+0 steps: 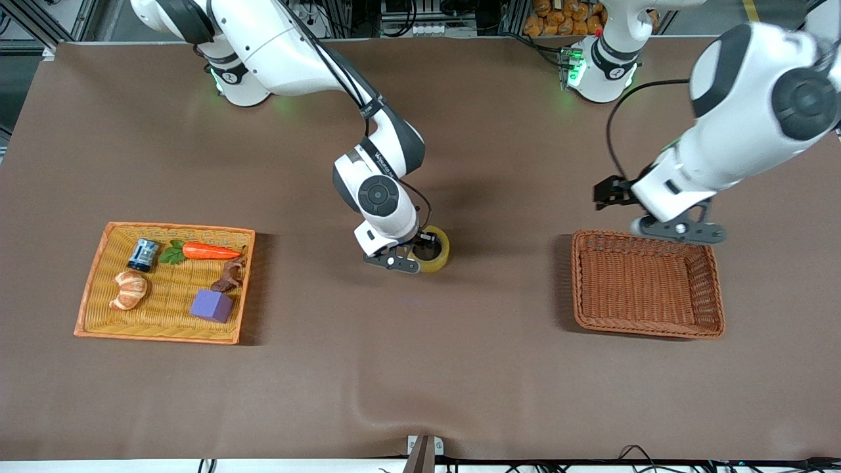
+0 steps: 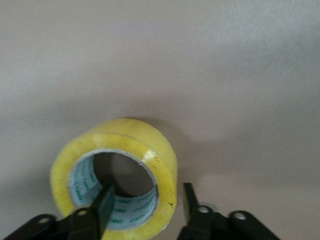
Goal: Transfer tape with both arms
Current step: 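Grasp the tape with the left gripper while the right gripper releases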
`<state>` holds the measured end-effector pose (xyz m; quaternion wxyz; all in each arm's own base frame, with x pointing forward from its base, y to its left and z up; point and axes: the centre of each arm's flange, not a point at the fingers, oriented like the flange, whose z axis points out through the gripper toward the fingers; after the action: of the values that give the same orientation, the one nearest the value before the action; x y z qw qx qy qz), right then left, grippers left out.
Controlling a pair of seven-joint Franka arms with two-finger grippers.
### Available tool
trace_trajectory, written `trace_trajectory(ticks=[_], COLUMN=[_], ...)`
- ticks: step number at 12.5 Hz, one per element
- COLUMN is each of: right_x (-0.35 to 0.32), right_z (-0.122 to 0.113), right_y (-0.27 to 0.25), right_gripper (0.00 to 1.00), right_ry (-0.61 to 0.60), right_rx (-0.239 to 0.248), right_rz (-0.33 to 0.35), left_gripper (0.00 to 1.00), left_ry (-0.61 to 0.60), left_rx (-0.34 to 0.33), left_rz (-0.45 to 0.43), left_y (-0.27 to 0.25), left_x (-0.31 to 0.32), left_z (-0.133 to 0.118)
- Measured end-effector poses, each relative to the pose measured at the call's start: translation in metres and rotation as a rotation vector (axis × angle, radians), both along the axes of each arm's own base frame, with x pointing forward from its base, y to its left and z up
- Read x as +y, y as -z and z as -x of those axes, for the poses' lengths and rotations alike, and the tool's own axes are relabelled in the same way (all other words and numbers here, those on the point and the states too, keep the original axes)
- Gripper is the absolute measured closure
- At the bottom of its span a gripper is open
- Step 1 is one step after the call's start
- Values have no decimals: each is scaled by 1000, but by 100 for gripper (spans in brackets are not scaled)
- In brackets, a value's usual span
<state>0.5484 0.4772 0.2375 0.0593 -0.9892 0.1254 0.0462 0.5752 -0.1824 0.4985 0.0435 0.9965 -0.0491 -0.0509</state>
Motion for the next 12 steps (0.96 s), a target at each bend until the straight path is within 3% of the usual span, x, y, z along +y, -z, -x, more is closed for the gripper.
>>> trace_trajectory(ticks=[3,7,9,12], right_x=[-26,-113,-164,-220], right_z=[-25,-63,-81,-88], right_y=[-40,-99,-115,-121], right_gripper=[0,0,0,0], right_ry=[25,-37,-56,-98], right_rx=[-9,51,41,22], right_rz=[-1,17,53,140], left_gripper=[0,0,0,0], left_ry=[-85,-214,-261,-308], left_rx=[-3,-40,-46,-58], left_rz=[1,18,-2,-45], left_y=[43,115,158,216], left_x=[-79,-182,-220,-262], left_z=[8,23,30,28])
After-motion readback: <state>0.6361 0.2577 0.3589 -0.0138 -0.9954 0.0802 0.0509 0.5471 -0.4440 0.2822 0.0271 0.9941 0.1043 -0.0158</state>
